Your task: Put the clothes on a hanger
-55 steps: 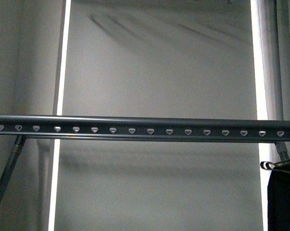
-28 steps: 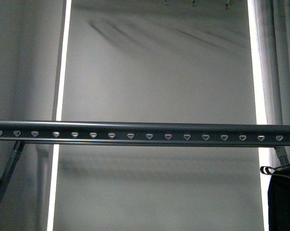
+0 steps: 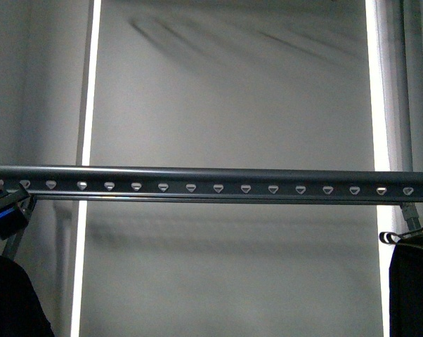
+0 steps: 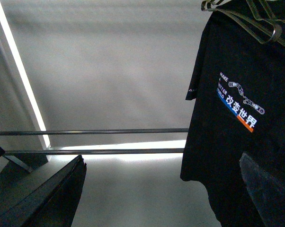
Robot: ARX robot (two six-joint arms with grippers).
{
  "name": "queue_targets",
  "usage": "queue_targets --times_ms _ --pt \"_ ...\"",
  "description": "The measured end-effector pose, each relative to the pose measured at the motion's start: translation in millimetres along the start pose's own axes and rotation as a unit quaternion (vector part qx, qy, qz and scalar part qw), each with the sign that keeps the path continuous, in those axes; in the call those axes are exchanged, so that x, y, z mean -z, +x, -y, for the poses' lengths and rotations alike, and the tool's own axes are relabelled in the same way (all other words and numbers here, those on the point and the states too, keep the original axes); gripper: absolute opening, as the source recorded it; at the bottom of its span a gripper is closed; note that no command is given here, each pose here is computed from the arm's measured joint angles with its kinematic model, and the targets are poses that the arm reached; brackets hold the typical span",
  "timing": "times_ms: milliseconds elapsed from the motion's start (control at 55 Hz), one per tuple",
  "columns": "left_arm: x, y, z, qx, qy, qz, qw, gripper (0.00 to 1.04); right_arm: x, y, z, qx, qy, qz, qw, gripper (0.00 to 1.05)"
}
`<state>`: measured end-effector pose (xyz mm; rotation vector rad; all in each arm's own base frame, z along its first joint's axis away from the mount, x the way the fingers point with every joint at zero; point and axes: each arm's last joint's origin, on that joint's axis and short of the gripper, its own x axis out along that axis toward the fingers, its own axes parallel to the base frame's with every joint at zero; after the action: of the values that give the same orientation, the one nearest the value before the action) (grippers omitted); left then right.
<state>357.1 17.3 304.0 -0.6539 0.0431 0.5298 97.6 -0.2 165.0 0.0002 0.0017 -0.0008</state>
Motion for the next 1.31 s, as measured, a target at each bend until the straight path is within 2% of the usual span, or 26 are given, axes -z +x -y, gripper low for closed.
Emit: queue_targets --times_ms 236,309,400,564,636,709,745,800,891,945,1073,1091,1145,1200,1236,1291,1309 --pt "5.7 10.0 -21.6 -0.003 0.018 -0.043 0.999 0.23 0.0 0.0 0.0 0.0 0.0 0.0 1.0 0.97" --pt "6.5 12.9 -30.7 -0.001 0.011 -0.061 0.998 0.11 0.0 0.0 0.0 0.0 0.0 0.0 1.0 0.97" --pt "11.5 15.1 -44.6 -0.008 -0.001 -0.092 0.996 0.05 0.0 0.0 0.0 0.0 0.0 0.0 1.0 0.97" --pt "20.3 7.4 -63.9 0.009 0.036 -0.134 0.99 0.05 0.0 0.0 0.0 0.0 0.0 0.0 1.0 0.97" --pt "22.6 -8.8 -69.1 0.047 0.063 -0.157 0.984 0.05 0.0 0.0 0.0 0.0 0.0 0.0 1.0 0.97" --pt "23.9 -35.2 -68.7 0.111 0.096 -0.186 0.972 0.05 0.0 0.0 0.0 0.0 0.0 0.0 1.0 0.97" --pt "27.3 -52.4 -68.2 0.157 0.121 -0.21 0.957 0.05 0.0 0.0 0.0 0.0 0.0 0.0 1.0 0.97" --pt "28.6 -65.2 -67.9 0.19 0.141 -0.22 0.946 0.05 0.0 0.0 0.0 0.0 0.0 0.0 1.0 0.97" --pt "29.8 -87.9 -66.1 0.254 0.189 -0.256 0.913 0.05 0.0 0.0 0.0 0.0 0.0 0.0 1.0 0.97" --pt "31.1 -101.0 -64.8 0.297 0.222 -0.28 0.885 0.05 0.0 0.0 0.0 0.0 0.0 0.0 1.0 0.97" --pt "33.5 -130.5 -63.5 0.429 0.329 -0.298 0.787 0.05 0.0 0.0 0.0 0.0 0.0 0.0 1.0 0.97" --pt "33.5 -131.8 -63.4 0.436 0.331 -0.299 0.781 0.05 0.0 0.0 0.0 0.0 0.0 0.0 1.0 0.97" --pt "33.2 -136.6 -62.3 0.475 0.37 -0.278 0.748 0.05 0.0 0.0 0.0 0.0 0.0 0.0 1.0 0.97" --pt "32.0 -138.1 -58.3 0.511 0.432 -0.217 0.71 0.05 0.0 0.0 0.0 0.0 0.0 0.0 1.0 0.97" --pt "31.4 -138.7 -55.2 0.533 0.488 -0.17 0.67 0.05 0.0 0.0 0.0 0.0 0.0 0.0 1.0 0.97" --pt "31.1 -137.5 -50.1 0.549 0.542 -0.118 0.625 0.05 0.0 0.0 0.0 0.0 0.0 0.0 1.0 0.97" --pt "30.9 -137.1 -48.7 0.549 0.547 -0.113 0.622 0.05 0.0 0.0 0.0 0.0 0.0 0.0 1.0 0.97"
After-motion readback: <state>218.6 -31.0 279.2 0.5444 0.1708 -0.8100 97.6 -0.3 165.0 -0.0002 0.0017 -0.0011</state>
